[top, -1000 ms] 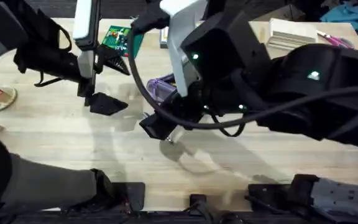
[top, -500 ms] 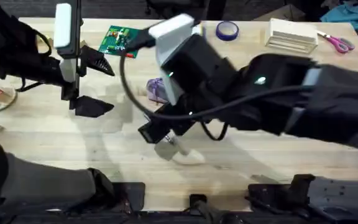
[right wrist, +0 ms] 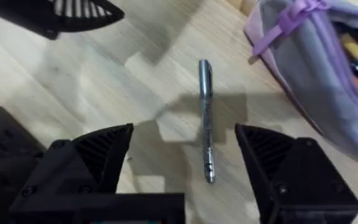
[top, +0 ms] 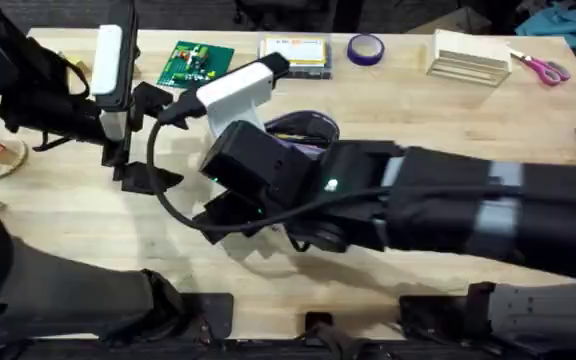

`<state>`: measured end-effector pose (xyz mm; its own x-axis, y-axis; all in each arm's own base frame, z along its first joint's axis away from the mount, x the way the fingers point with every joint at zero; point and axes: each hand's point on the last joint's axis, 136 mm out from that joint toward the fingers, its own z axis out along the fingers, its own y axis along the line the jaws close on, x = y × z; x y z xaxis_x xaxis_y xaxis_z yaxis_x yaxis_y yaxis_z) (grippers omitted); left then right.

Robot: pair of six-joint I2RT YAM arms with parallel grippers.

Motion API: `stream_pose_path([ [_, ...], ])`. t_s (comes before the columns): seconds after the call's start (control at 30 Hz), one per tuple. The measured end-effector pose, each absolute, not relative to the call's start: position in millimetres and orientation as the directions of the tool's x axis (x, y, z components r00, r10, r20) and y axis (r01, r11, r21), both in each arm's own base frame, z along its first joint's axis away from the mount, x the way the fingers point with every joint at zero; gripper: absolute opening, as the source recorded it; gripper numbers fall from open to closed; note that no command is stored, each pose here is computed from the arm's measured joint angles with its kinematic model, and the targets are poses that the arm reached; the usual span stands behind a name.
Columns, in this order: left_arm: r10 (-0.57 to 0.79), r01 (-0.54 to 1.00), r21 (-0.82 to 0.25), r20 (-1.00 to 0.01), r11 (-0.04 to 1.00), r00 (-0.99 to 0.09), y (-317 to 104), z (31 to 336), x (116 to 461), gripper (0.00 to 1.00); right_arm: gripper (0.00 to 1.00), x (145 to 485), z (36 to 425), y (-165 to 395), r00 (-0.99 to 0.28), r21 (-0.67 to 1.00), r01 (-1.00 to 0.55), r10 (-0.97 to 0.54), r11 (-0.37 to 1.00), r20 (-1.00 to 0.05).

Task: Unzip the bag, pick up the pens from the table one at a time and place them inside, then zip the bag closed.

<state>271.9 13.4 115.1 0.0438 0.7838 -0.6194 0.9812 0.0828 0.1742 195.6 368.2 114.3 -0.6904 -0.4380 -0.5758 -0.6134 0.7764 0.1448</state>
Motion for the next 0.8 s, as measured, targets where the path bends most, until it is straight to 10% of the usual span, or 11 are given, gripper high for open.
stream_pose_path([
  [0.5, 0.781, 0.983, 0.166, -0.623, 0.084, 0.039, 13, 115, 271, 0.993, 0.979, 210, 40, 375, -0.704, 0.027, -0.586, -0.493, 0.81, -0.511],
  [0.8, 0.781, 0.983, 0.166, -0.623, 0.084, 0.039, 13, 115, 271, 0.992, 0.399, 217, 39, 374, -0.701, 0.008, -0.572, -0.484, 0.82, -0.524],
])
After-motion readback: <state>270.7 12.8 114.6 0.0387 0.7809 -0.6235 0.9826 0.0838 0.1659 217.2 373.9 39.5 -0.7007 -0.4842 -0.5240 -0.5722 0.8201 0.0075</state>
